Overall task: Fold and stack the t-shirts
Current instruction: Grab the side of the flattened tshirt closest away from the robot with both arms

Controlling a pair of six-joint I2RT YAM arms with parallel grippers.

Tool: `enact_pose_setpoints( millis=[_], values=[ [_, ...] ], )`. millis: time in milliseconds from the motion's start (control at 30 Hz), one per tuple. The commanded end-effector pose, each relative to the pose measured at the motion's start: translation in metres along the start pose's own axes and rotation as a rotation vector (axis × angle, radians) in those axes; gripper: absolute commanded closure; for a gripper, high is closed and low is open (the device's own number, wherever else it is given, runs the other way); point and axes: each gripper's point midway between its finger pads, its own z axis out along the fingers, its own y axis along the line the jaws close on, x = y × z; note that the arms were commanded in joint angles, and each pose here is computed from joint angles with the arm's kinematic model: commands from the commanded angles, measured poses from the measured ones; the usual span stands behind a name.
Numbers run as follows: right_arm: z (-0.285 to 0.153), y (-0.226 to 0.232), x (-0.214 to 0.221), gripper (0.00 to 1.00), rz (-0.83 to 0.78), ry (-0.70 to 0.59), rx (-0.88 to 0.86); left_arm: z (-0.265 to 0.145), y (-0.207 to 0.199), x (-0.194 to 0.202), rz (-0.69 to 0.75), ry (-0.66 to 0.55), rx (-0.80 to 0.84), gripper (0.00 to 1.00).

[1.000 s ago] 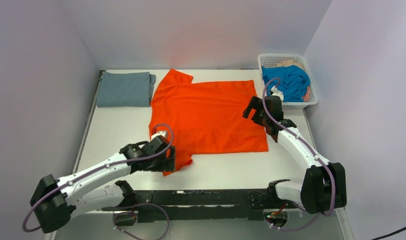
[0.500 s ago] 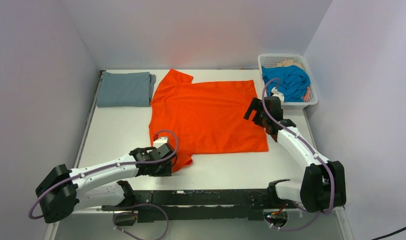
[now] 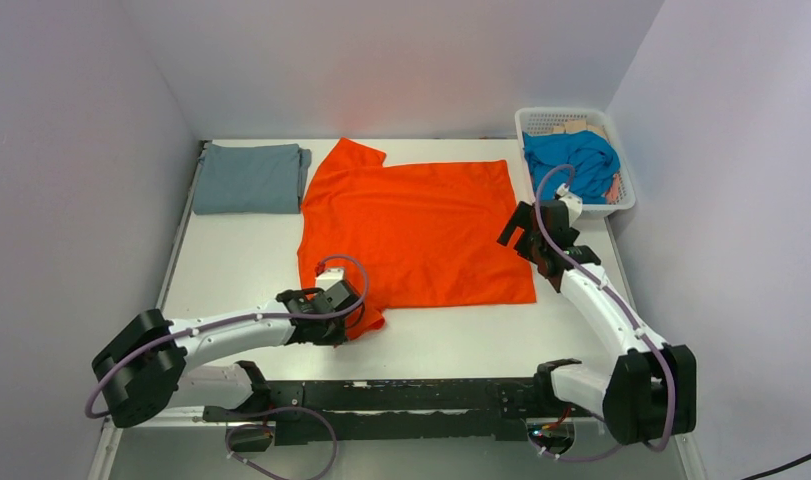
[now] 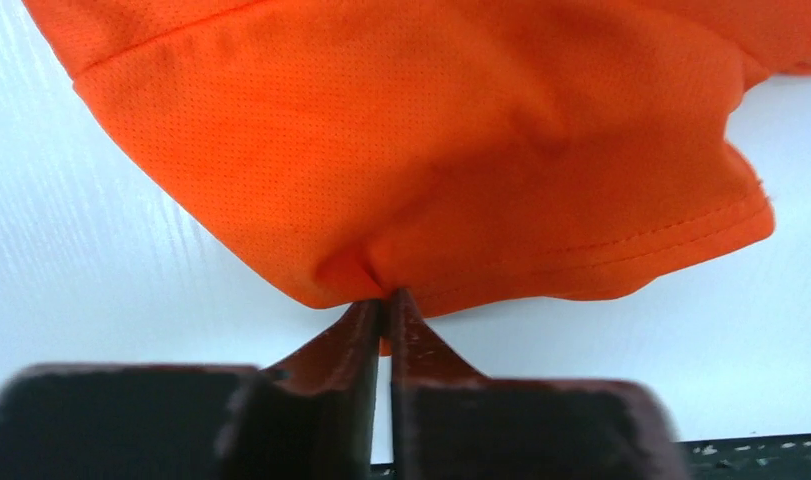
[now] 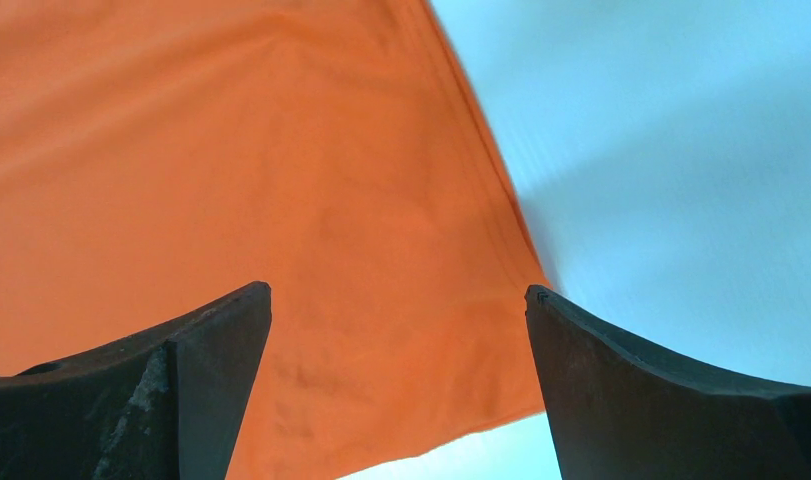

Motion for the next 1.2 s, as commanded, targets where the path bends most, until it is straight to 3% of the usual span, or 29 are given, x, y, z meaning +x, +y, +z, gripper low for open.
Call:
enact_pose_setpoints(
  millis=[0, 300, 567, 800, 900, 967, 1033, 1167],
  values=[
    [-0.016, -0.031, 0.01, 0.0, 0.076, 0.002, 0.11, 0.014, 0.018, 0.019, 0.012, 0.064, -0.085, 1.0],
    [-0.02, -0.071, 0.083, 0.04, 0.123, 0.21, 0.212, 0.0, 0.009, 0.013, 0.065, 0.056, -0.008, 1.0],
    [-0.001, -0.09, 0.115, 0.39, 0.132, 0.265, 0.283, -0.009, 0.016, 0.021, 0.038, 0.066, 0.011, 1.0],
    [0.009, -0.093, 0.118, 0.5, 0.118, 0.254, 0.287, -0.009, 0.015, 0.022, 0.025, 0.079, 0.005, 1.0],
    [0.009, -0.092, 0.119, 0.61, 0.106, 0.272, 0.285, -0.009, 0.018, 0.023, 0.018, 0.087, -0.019, 1.0],
    [0.007, -0.092, 0.12, 0.73, 0.101, 0.278, 0.282, -0.01, 0.019, 0.024, 0.017, 0.095, -0.025, 1.0],
    [0.003, -0.091, 0.12, 1.0, 0.101, 0.285, 0.273, -0.012, 0.019, 0.03, 0.017, 0.12, -0.017, 1.0],
    [-0.012, -0.09, 0.125, 1.0, 0.107, 0.325, 0.26, -0.021, 0.034, 0.057, -0.01, 0.203, -0.055, 1.0]
  ],
)
